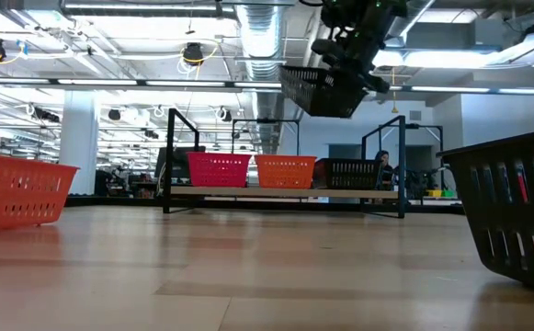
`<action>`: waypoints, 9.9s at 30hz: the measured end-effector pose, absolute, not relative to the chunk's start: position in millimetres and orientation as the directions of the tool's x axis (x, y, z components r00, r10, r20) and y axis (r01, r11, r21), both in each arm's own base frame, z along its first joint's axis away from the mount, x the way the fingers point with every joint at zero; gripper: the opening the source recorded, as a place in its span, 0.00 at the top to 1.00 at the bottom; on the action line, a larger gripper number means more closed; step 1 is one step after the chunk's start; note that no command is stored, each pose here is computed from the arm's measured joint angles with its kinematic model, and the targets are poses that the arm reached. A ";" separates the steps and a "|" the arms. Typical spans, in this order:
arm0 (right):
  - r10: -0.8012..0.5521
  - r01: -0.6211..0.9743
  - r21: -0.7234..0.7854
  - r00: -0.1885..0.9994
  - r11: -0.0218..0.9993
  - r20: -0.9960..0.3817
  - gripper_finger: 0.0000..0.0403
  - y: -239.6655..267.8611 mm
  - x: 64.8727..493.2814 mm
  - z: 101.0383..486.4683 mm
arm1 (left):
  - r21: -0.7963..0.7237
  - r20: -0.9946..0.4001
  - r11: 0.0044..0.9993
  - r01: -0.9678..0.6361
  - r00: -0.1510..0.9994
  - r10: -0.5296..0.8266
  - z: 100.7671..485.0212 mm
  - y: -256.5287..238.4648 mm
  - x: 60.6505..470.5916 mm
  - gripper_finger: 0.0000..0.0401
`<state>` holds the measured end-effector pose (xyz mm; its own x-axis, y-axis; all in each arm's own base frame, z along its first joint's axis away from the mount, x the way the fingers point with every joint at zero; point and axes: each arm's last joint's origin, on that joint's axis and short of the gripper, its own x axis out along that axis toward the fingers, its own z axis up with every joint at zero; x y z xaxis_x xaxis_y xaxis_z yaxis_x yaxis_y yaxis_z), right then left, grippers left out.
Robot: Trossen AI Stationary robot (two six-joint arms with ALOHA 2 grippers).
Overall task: Stack baskets on shelf by color
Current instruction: Stack the left black bin into the black bin on the shelf, then stack the left orange bin into the orange bin on the shelf
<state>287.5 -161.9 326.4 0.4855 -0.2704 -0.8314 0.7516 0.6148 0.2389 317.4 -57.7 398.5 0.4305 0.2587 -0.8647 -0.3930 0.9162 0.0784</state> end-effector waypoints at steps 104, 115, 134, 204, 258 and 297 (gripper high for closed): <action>-0.166 0.838 0.357 0.454 0.413 -0.875 1.00 -187.8 217.5 234.7 | 0.104 -0.835 0.908 -0.405 0.461 0.301 401.1 -32.0 326.4 0.81; -0.148 0.835 0.331 0.431 0.440 -0.890 1.00 -185.1 216.4 233.6 | 0.104 -0.835 0.908 -0.405 0.461 0.301 401.1 -32.1 326.4 0.81; -0.170 0.821 0.336 0.454 0.462 -0.875 0.87 -186.7 218.9 234.7 | 0.104 -0.835 0.908 -0.405 0.461 0.301 401.1 -32.1 326.4 0.81; -0.263 0.766 0.075 0.308 0.639 -0.914 0.97 -128.8 268.7 278.6 | 0.129 -0.831 0.912 -0.389 0.460 0.313 401.1 -31.6 326.5 0.81; -0.251 0.514 -0.084 0.264 0.854 -0.931 0.99 -39.5 265.6 316.5 | 0.025 -0.923 0.612 -0.790 0.218 0.318 351.7 -106.1 284.8 0.81; -0.187 0.366 0.039 0.561 0.930 -0.806 0.98 2.0 239.4 361.6 | -0.027 -0.995 0.133 -0.991 0.039 0.087 201.5 -161.2 253.2 0.79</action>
<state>239.4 2.0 361.6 0.5614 -0.1871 -0.8061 0.3659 0.9298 0.0391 253.2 -161.2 201.5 0.0391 0.0872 -0.9954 -0.9907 0.1331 -0.0272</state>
